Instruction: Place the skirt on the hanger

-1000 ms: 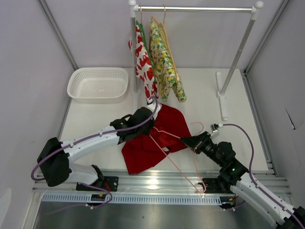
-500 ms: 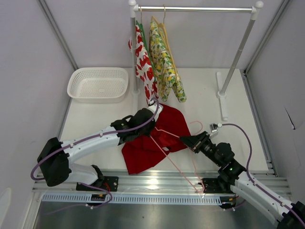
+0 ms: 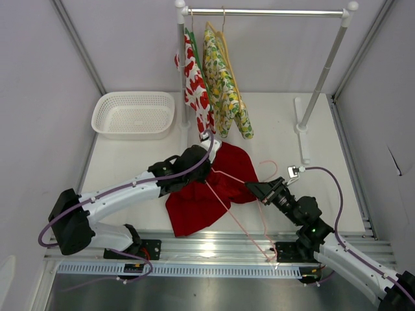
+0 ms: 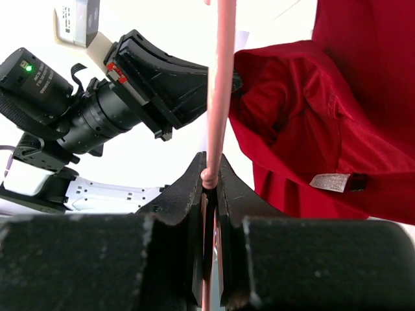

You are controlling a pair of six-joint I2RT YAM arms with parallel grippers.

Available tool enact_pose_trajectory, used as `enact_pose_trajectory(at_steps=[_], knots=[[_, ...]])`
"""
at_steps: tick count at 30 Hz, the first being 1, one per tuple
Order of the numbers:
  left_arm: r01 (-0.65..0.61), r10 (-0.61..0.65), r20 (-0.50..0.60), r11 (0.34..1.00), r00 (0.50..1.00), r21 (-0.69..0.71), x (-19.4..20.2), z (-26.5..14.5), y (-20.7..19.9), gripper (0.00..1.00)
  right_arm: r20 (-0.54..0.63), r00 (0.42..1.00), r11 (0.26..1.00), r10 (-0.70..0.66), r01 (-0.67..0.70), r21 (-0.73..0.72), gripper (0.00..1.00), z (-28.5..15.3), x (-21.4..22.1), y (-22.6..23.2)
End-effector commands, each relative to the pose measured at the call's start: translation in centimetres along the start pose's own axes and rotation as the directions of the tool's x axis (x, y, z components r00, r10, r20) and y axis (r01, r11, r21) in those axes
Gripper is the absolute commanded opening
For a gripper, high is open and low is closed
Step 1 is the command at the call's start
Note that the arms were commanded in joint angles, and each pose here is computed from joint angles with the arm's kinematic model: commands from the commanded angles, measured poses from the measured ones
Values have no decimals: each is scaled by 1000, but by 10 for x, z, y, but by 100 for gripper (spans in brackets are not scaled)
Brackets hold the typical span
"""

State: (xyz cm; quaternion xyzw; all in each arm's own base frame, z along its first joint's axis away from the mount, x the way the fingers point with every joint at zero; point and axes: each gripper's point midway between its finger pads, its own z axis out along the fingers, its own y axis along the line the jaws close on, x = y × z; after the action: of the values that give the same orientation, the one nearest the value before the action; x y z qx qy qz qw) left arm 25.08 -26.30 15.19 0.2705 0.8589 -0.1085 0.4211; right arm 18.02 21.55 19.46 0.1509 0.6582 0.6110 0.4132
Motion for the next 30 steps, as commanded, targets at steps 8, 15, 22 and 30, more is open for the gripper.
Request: enact_pose_trajectory(at_steps=[8, 15, 22, 30], knots=[[100, -96, 76, 994, 992, -47, -18, -15, 6, 0, 101, 995, 995, -11, 21, -102, 0, -7, -11, 2], [139, -128, 122, 987, 984, -82, -27, -25, 15, 0, 106, 994, 996, -7, 16, -84, 0, -12, -8, -10], [168, -159, 107, 983, 981, -76, -17, -17, 12, 0, 104, 993, 997, -63, 66, -29, 0, -5, -5, -26], [226, -211, 106, 961, 972, -157, -6, -8, 22, 0, 57, 991, 992, -124, 126, -21, 0, 13, 2, -28]])
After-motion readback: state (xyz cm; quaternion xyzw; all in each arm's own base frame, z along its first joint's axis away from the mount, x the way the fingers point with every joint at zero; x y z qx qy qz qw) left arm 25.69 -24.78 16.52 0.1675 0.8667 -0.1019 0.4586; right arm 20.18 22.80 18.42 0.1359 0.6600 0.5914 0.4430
